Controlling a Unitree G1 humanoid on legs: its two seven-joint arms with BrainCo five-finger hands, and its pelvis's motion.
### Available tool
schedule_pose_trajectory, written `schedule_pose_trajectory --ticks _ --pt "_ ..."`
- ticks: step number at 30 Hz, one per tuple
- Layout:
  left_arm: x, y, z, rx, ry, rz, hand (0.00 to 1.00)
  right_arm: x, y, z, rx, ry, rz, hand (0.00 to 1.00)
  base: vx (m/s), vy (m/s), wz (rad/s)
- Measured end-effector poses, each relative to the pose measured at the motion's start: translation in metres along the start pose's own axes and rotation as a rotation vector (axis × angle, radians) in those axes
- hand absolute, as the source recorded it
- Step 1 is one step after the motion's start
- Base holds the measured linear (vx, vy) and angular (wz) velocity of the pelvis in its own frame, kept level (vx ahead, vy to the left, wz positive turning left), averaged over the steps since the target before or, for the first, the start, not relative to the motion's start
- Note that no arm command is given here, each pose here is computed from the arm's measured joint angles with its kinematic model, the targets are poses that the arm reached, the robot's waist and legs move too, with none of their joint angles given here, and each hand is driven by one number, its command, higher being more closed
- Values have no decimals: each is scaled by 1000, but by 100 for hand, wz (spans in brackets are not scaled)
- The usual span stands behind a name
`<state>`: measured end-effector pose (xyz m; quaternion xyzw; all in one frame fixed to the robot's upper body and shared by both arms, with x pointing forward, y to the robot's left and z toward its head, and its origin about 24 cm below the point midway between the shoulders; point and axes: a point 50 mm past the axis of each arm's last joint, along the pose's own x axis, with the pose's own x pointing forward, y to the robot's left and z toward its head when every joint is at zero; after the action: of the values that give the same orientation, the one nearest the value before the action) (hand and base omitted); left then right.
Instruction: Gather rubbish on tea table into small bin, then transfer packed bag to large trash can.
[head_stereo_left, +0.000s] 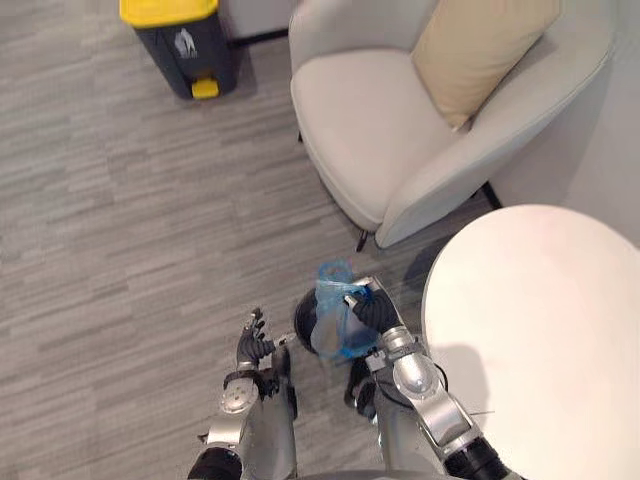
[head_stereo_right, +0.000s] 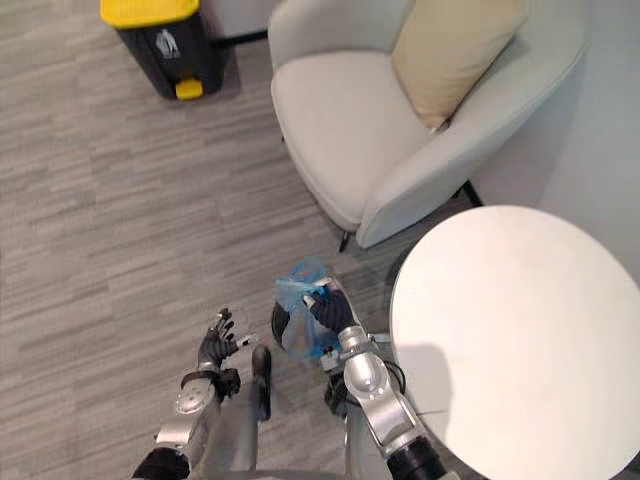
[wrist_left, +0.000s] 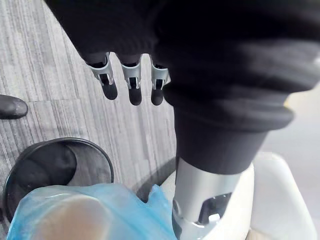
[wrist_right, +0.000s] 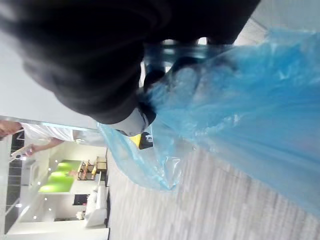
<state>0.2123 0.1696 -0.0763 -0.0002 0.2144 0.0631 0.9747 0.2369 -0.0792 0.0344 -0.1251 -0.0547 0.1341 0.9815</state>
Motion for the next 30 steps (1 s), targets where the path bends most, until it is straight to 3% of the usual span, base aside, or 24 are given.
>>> schedule_pose_trajectory --ticks 12,20,30 --pt "-15 16 3 107 -50 -33 0 -10 -29 -22 80 92 -51 100 112 43 -2" --pt "-29 13 29 140 -192 -82 0 -12 -40 -23 138 91 8 100 -47 39 -2" --pt "-27 -10 72 318 -412 -212 0 12 -43 0 133 -12 118 100 16 4 -5"
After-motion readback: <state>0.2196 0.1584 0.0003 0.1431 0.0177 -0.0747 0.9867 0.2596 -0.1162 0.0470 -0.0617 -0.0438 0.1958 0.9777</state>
